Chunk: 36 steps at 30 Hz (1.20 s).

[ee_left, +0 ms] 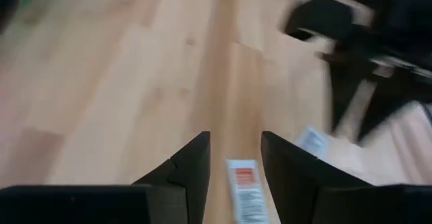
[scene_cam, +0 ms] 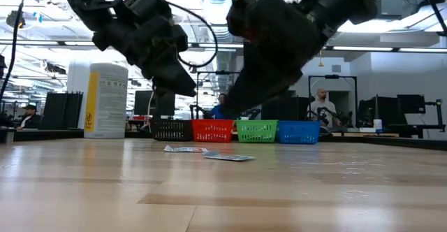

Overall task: Pick & Place First Aid Supplies
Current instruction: Put the bottom ointment pack into the black bin

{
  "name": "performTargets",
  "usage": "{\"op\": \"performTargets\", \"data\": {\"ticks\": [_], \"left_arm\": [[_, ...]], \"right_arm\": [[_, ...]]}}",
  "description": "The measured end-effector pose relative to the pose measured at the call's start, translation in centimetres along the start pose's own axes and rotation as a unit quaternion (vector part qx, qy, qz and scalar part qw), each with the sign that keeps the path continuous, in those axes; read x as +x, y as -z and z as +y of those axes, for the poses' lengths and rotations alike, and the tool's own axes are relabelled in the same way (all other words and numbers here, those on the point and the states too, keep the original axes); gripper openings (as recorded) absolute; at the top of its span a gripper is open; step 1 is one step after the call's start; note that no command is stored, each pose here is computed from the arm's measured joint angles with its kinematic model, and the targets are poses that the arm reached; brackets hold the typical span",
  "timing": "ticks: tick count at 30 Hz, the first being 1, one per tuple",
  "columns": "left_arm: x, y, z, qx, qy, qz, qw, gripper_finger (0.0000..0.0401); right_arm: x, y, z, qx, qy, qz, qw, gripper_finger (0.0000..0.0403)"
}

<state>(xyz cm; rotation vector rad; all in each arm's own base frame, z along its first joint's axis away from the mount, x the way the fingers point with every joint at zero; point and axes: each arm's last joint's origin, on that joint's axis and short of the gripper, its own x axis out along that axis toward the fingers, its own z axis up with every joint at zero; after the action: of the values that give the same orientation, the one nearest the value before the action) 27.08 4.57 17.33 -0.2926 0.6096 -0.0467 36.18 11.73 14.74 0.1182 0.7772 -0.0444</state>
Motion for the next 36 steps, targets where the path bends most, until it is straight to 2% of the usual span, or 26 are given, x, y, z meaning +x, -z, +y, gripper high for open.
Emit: {"op": "performTargets", "data": {"ticks": [7,15,25,32,36], "left_arm": [[0.6,0.5,-2.7,0.03,0.035,0.011,0.999,0.0131],[0.6,0.5,-2.7,0.023,0.034,0.012,0.999,0.0131],[0.7,0.5,-2.7,0.017,0.034,0.012,0.999,0.0131],[0.6,0.5,-2.7,0.017,0.034,0.012,0.999,0.0131],[0.6,0.5,-2.7,0.016,0.034,0.014,0.999,0.0131]], "right_arm": [[1.6,0.8,-1.1,-0.006,0.019,0.021,1.0,0.0118],[2.6,1.2,-2.4,0.001,0.019,0.042,0.999,0.0118],[2.6,1.1,-2.4,-0.04,0.01,0.04,0.998,0.0118],[2.7,0.6,-2.6,-0.104,0.002,0.025,0.994,0.0118],[2.8,0.4,-3.1,-0.102,-0.003,0.024,0.994,0.0118]]}}
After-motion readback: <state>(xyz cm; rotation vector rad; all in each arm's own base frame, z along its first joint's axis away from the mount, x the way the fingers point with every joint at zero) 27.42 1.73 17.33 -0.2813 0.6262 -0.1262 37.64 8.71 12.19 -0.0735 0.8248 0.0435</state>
